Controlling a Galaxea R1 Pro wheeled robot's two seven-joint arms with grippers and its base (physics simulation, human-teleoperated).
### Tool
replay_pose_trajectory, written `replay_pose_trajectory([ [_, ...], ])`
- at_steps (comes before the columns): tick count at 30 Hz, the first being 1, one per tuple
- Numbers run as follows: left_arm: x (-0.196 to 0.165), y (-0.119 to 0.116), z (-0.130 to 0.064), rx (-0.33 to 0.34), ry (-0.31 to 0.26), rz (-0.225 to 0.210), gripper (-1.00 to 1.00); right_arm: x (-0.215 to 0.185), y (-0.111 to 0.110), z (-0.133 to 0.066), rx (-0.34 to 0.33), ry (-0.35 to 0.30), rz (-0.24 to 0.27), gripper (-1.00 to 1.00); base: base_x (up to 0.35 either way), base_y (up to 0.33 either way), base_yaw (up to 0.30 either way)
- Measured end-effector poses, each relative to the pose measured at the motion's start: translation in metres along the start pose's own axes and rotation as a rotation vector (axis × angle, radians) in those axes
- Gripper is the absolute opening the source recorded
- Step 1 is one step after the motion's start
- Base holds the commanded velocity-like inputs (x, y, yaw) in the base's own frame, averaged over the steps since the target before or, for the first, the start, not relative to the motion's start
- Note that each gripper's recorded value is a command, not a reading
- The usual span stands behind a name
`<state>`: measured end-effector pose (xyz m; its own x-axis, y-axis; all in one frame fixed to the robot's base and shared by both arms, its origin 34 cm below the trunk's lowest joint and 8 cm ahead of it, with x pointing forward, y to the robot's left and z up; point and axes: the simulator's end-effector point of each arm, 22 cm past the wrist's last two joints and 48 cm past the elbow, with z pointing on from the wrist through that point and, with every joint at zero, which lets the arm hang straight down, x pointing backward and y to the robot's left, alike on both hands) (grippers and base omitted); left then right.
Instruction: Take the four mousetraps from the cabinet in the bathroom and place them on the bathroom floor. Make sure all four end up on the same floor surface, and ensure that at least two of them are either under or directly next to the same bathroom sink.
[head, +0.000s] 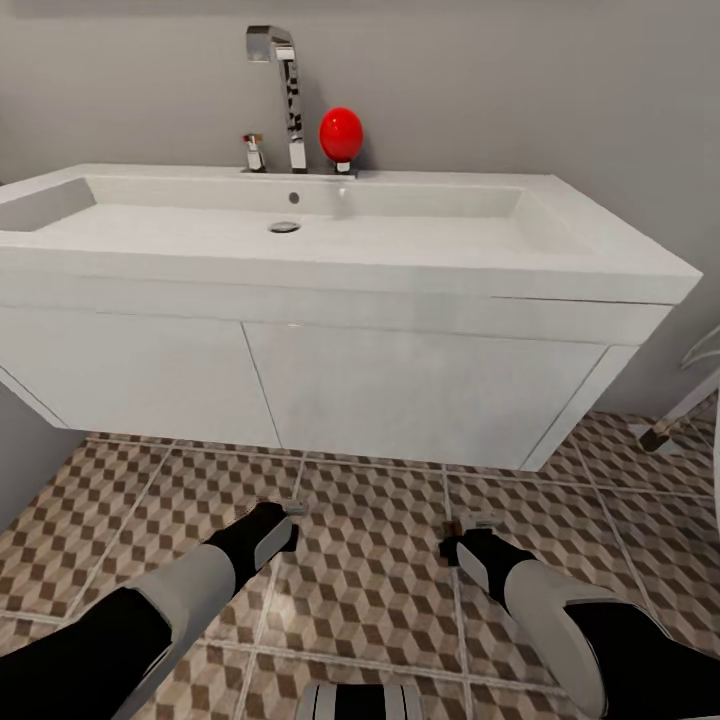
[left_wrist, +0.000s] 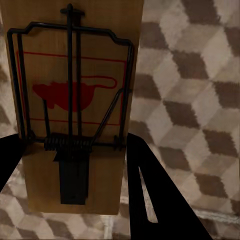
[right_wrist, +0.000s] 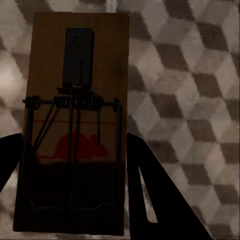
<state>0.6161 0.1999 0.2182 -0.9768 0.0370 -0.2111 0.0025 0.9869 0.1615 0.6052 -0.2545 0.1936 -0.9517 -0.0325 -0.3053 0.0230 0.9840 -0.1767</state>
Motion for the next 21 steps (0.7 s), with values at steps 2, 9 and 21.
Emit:
replay_pose_trajectory([
  [2, 0.001, 0.002, 0.002, -0.018, -0.016, 0.032, -1.0, 0.0, -0.008, 0.0, 0.036, 0.0, 0.002, -1.0, 0.004, 0.0, 0.0],
  [9, 0.002, 0.01, 0.005, -0.037, -0.027, 0.048, -1.0, -0.001, -0.011, 0.0, 0.052, -0.003, 0.003, -1.0, 0.0, 0.0, 0.0],
  [21, -0.024, 0.016, 0.005, -0.047, -0.177, 0.01, -1.0, -0.015, -0.011, -0.001, 0.053, -0.073, 0.01, -1.0, 0.091, 0.0, 0.0],
])
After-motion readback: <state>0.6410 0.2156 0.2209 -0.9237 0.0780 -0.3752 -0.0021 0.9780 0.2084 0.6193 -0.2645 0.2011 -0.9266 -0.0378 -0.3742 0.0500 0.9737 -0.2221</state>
